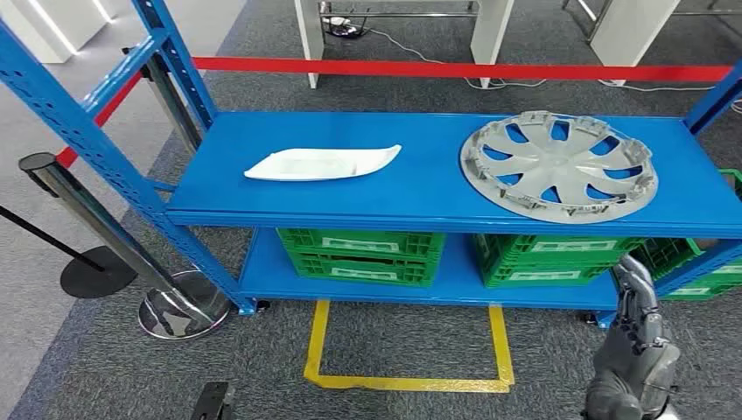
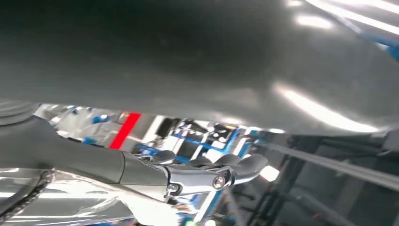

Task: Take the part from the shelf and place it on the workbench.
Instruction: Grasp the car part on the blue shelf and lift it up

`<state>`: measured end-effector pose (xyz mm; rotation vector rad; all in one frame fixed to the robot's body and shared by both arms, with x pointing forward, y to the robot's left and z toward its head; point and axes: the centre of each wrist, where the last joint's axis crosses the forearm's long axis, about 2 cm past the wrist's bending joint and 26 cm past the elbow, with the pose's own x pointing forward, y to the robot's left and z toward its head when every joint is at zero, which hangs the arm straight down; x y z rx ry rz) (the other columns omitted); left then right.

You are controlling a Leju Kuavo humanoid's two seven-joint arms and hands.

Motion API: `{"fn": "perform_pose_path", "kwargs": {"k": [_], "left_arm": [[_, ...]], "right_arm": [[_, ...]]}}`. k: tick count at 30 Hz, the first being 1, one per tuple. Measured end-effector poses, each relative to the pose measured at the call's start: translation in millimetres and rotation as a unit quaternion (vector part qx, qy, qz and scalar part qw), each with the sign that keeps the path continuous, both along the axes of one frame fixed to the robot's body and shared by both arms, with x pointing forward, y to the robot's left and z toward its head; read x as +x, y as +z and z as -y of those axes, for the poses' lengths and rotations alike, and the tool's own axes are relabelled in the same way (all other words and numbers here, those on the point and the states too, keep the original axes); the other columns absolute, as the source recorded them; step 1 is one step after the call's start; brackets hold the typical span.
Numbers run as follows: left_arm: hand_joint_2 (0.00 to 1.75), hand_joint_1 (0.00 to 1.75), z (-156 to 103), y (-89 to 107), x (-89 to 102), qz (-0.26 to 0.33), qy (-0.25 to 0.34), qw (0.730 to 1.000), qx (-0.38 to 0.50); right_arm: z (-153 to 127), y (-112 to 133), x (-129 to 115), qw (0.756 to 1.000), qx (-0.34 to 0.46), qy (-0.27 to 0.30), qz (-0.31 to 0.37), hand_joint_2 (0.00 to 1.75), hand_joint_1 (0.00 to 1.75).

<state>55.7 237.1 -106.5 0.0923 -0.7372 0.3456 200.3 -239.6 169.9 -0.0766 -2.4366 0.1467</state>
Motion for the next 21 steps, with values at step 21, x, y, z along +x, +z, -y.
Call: {"fn": "perform_pose_path", "kwargs": {"k": [21], "left_arm": [[0.00,0.00,-2,-0.4,-2.2,-0.013,-0.015,1.000,0.012]], "right_arm": [[-6,-1,-3,0.999,0.022,0.029,-0.009,0.00,0.00]]}}
